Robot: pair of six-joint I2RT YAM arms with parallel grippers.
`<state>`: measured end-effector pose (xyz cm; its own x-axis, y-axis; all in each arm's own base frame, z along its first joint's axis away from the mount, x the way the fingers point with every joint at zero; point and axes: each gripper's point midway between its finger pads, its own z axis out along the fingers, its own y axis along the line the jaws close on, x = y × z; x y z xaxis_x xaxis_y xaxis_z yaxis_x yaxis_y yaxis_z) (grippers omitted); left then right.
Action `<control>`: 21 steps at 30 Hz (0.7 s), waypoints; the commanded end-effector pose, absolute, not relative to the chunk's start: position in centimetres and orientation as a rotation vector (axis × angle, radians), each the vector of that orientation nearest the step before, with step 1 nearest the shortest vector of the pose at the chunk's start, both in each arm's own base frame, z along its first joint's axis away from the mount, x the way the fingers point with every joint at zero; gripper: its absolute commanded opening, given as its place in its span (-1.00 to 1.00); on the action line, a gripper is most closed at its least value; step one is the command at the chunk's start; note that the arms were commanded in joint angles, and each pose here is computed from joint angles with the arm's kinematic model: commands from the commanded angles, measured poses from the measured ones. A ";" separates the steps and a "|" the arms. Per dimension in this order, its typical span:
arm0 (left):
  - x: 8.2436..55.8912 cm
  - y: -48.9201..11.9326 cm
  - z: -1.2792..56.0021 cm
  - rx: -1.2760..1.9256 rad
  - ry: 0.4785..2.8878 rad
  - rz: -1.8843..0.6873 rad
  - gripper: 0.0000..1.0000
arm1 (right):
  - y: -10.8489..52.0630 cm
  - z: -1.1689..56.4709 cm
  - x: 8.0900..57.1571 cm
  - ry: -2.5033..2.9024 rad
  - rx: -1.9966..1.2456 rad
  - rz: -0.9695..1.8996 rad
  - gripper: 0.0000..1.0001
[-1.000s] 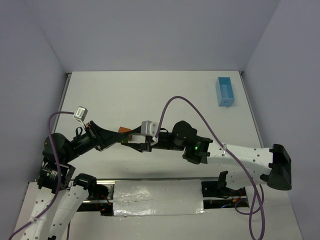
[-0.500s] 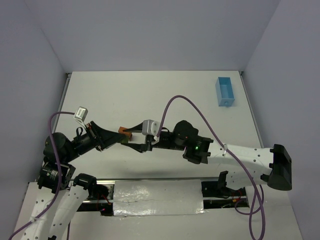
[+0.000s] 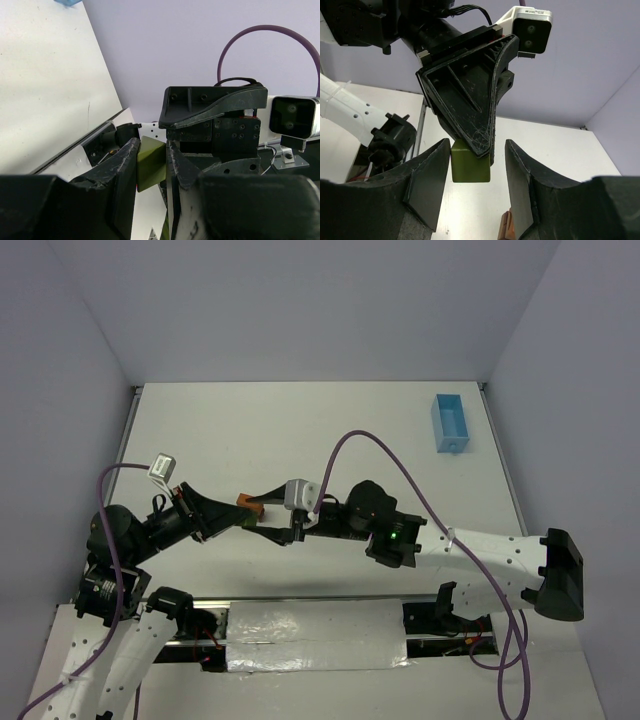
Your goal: Build the wood block tower
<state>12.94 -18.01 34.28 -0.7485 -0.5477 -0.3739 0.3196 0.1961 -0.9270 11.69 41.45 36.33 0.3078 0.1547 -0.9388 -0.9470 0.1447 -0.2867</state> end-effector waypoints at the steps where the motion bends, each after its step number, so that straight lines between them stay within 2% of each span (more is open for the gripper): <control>1: 12.5 -18.1 35.5 -0.153 1.753 -1.638 -1.00 | 41.1 38.3 11.8 0.876 -1.084 0.987 0.10; 21: 12.7 -18.1 35.5 -0.147 1.745 -1.641 -1.00 | 41.2 37.2 11.9 0.899 -1.101 1.019 0.06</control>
<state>12.94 -18.01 34.35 -0.7471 -0.5480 -0.3762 0.3230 0.1953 -0.9260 11.74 41.38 35.97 0.2828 0.1546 -0.9466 -0.9560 0.1261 -0.2650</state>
